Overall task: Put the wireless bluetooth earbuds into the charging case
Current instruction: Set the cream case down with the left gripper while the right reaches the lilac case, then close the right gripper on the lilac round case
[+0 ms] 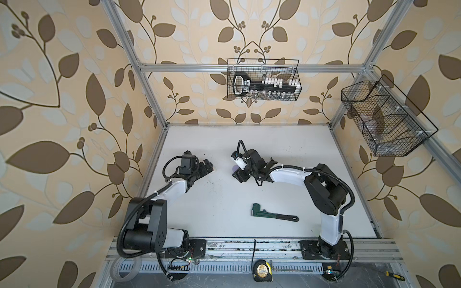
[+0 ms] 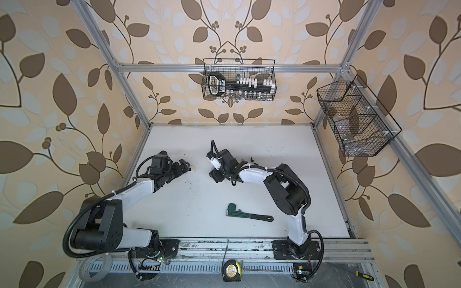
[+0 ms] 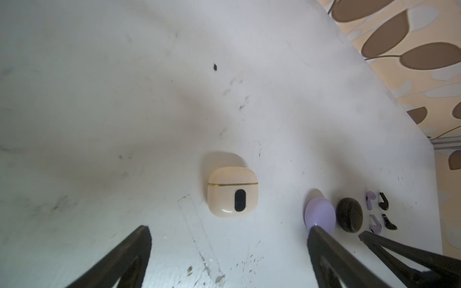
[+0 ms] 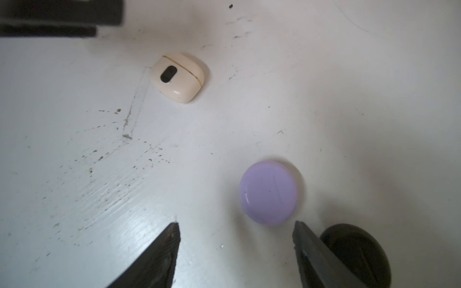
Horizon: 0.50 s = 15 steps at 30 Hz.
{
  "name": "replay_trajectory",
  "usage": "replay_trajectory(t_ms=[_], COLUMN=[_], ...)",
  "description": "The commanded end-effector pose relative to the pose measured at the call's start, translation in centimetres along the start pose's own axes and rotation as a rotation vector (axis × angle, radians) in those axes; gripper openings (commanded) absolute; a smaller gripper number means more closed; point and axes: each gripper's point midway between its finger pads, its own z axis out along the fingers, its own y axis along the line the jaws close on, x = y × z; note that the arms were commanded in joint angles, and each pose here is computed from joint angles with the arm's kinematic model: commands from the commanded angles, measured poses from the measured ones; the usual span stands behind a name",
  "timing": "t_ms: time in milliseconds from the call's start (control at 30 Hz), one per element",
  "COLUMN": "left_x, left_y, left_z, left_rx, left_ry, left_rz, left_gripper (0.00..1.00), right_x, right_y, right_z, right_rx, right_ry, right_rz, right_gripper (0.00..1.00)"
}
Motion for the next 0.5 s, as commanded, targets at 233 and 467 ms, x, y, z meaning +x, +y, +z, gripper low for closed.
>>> replay_trajectory(t_ms=[233,467], left_x=[-0.2,0.1], left_y=[3.6,3.9], left_z=[-2.7,-2.7], left_rx=[-0.128,-0.129], left_ry=[-0.133,-0.145], left_rz=[0.03,0.027], left_gripper=[0.99,0.99], right_x=[1.1,1.8], right_y=[-1.6,-2.1], right_z=[3.0,4.4], right_rx=[0.101,0.121], right_ry=[0.155,0.206], right_rz=[-0.007,-0.005], right_gripper=[0.75,0.79])
